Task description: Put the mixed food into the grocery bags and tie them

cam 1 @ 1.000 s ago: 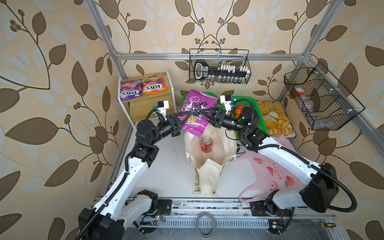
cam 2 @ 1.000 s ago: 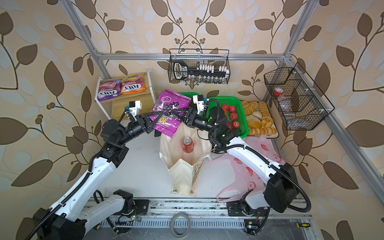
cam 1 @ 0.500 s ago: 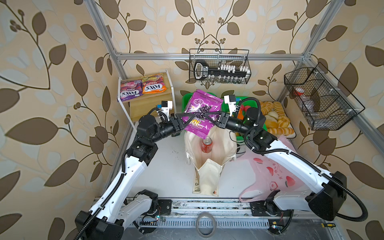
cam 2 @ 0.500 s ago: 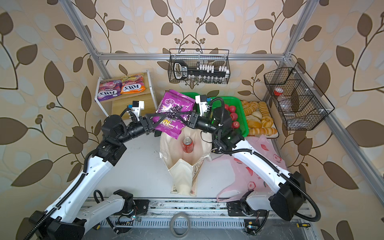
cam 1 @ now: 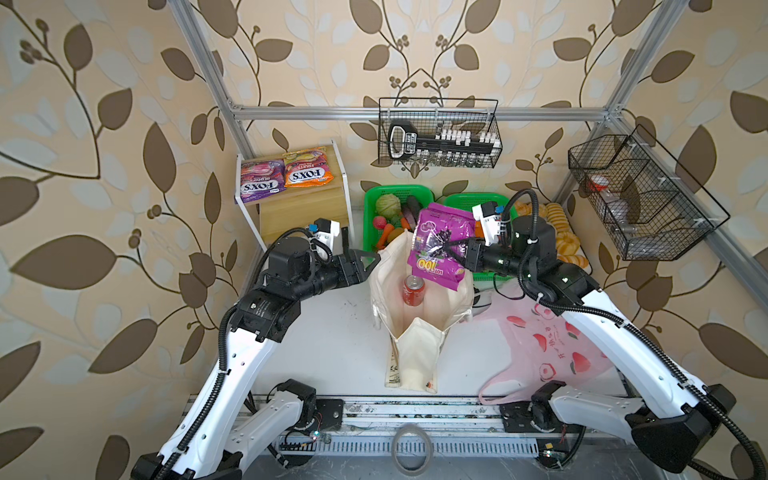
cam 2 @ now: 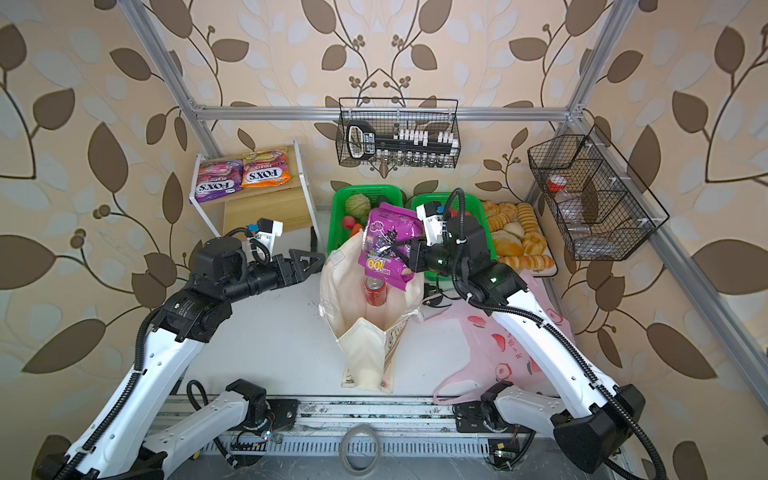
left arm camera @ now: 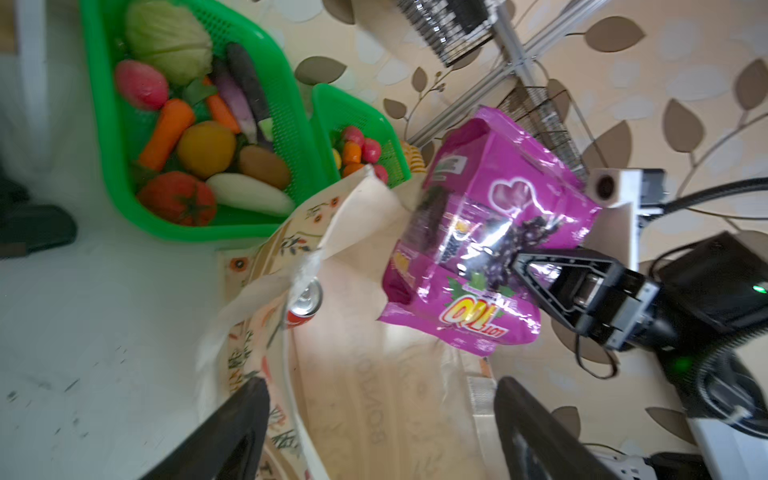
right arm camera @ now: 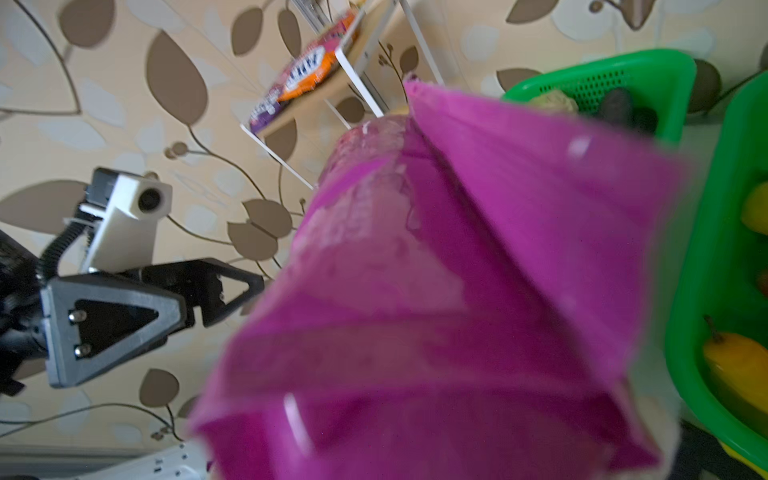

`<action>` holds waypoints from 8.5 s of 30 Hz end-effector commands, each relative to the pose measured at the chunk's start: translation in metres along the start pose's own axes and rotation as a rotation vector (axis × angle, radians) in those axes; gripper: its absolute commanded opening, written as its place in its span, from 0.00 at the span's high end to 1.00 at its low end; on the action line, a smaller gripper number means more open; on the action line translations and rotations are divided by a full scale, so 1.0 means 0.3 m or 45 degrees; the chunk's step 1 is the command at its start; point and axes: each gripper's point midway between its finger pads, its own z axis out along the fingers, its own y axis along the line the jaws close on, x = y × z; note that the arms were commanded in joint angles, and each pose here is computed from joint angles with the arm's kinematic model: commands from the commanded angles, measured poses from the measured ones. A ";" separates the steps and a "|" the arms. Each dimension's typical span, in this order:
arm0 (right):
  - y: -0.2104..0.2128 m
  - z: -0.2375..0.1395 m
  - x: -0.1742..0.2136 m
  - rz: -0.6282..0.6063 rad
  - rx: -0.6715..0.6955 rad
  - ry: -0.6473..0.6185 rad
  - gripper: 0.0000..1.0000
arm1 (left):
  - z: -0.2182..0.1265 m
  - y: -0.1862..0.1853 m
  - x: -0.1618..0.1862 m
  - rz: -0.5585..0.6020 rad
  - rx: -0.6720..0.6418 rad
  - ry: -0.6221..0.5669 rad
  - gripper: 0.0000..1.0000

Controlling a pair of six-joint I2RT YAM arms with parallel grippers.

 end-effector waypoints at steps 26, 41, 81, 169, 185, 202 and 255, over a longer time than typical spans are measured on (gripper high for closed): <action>0.157 0.100 0.406 0.033 0.040 0.965 0.89 | 0.139 0.073 0.118 -0.193 0.050 0.227 0.82; 0.105 0.234 0.675 0.042 0.191 1.186 0.71 | 0.126 0.100 0.096 -0.230 0.004 0.123 1.00; 0.096 -0.169 -0.120 -0.183 -0.027 -0.426 0.40 | -0.133 0.044 -0.232 0.220 -0.403 -0.277 0.20; 0.077 -0.152 -0.101 -0.148 -0.055 -0.389 0.30 | 0.069 0.593 -0.955 -0.204 -0.478 -0.295 0.46; 0.071 -0.160 -0.101 -0.146 -0.042 -0.397 0.30 | 0.036 0.433 -0.958 -0.125 -0.306 -0.350 0.93; 0.080 -0.154 -0.116 -0.108 -0.067 -0.420 0.30 | -0.194 0.072 -0.915 0.105 -0.058 -0.592 1.00; -0.242 0.016 0.288 0.372 0.138 0.242 0.26 | 0.282 -0.195 0.531 0.724 0.144 0.958 0.94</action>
